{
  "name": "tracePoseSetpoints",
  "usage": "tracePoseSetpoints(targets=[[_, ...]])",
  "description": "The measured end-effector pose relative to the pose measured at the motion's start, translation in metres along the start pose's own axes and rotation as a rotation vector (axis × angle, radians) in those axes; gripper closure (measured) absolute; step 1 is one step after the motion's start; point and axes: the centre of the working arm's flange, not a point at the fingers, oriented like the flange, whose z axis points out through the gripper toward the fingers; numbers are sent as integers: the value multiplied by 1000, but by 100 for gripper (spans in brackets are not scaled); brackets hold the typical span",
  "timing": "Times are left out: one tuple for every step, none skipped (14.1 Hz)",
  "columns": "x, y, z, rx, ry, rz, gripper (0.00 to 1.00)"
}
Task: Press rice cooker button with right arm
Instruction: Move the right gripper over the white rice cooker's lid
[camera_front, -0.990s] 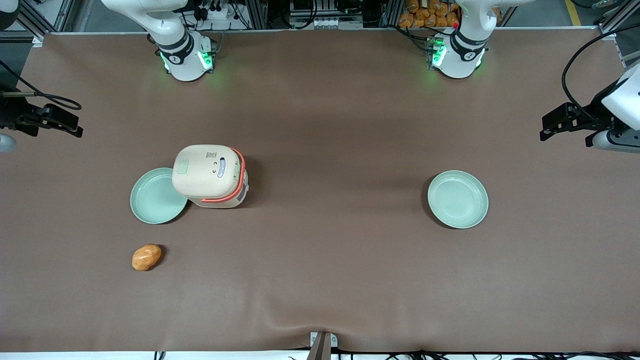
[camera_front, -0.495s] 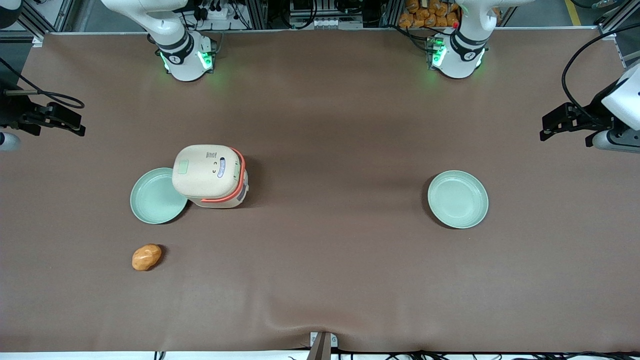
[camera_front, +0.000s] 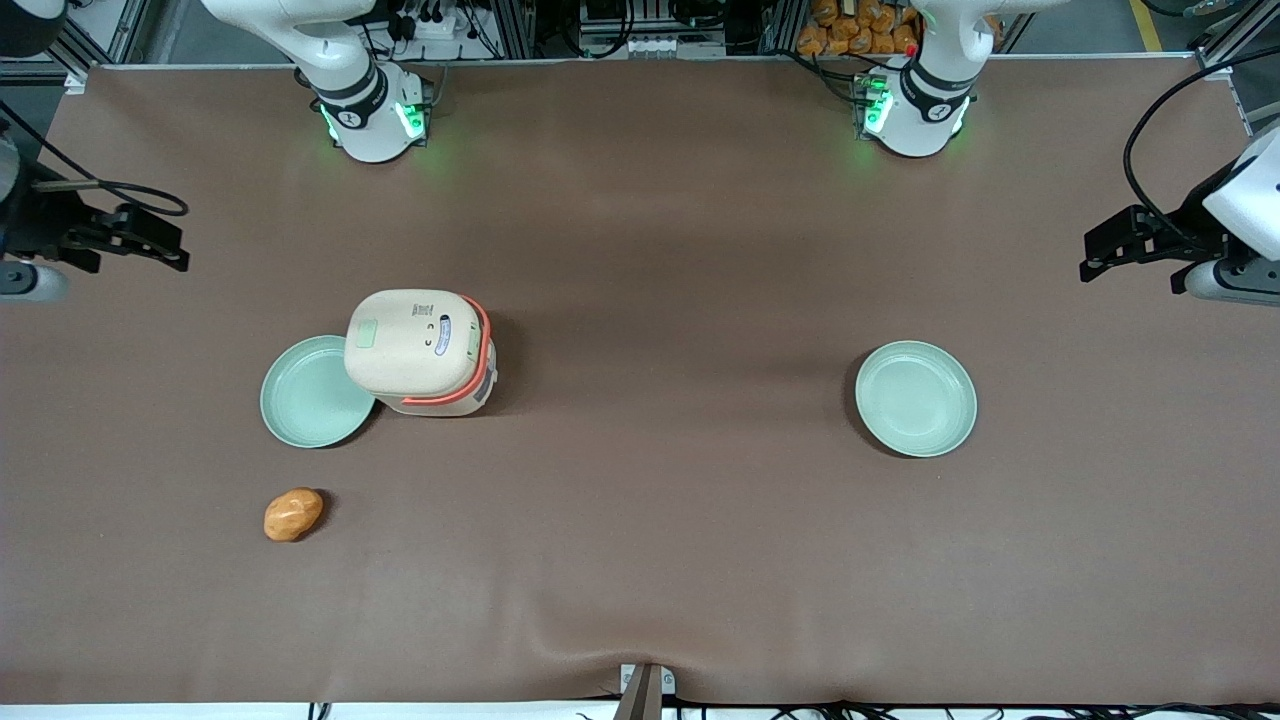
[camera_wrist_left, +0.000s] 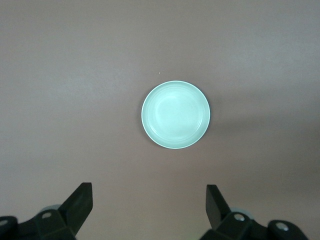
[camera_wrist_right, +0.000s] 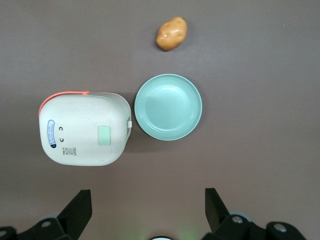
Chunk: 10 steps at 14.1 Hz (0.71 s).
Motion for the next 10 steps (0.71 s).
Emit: tracePoseSetpoints(targets=[[2, -8, 3, -1, -3, -14, 0], [7, -17, 7, -3, 5, -29, 0], [15, -25, 11, -5, 26, -42, 0], [22, -32, 15, -6, 47, -53, 0], [29, -37, 22, -7, 54, -60, 0], [34, -43, 31, -9, 47, -69, 0], [39, -50, 40, -11, 35, -78, 0], [43, -58, 49, -13, 22, -85, 0], [46, -65, 57, -15, 6, -85, 9], [47, -73, 66, -17, -10, -84, 19]])
